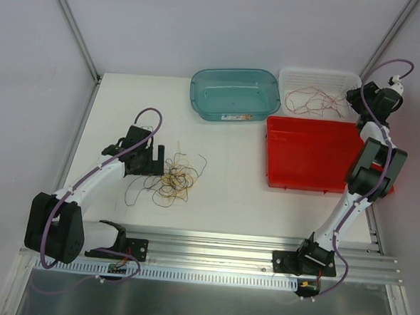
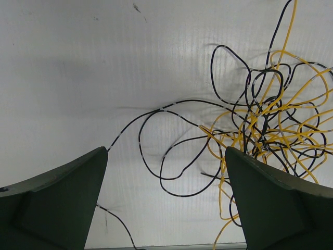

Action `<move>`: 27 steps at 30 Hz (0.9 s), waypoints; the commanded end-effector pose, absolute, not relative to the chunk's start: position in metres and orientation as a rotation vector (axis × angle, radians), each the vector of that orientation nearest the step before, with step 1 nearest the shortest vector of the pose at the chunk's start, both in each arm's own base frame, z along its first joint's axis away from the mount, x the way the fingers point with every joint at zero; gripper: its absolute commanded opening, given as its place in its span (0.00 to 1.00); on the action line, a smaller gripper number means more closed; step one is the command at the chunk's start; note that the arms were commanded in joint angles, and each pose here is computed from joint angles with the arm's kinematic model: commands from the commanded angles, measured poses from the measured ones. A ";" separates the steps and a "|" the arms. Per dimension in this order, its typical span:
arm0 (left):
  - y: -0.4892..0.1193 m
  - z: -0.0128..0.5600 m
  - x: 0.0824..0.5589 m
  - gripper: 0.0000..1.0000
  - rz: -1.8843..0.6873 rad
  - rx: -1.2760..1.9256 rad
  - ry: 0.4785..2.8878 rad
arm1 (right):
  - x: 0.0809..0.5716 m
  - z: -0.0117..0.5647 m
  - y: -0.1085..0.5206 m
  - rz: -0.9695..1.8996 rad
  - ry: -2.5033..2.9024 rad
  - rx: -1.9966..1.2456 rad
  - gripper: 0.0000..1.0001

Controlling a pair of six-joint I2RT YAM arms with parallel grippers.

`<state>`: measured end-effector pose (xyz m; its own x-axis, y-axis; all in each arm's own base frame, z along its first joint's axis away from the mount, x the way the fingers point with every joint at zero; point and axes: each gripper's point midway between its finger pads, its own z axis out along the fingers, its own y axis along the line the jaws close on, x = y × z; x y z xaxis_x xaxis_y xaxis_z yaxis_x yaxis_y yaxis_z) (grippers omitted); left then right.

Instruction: Untangle the cables

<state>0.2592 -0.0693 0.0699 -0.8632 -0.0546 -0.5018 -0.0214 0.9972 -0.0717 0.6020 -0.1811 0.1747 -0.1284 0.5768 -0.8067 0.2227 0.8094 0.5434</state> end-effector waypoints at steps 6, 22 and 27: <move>-0.071 0.085 0.270 0.97 -0.097 -0.036 2.563 | 0.601 0.231 -0.171 0.313 1.663 0.549 0.69; -0.083 0.121 0.267 0.98 -0.229 -0.072 2.436 | 0.450 0.342 0.006 0.311 1.846 0.212 0.97; -0.088 0.127 0.264 0.97 -0.279 -0.067 2.414 | 0.378 0.306 0.096 0.443 1.984 0.017 0.97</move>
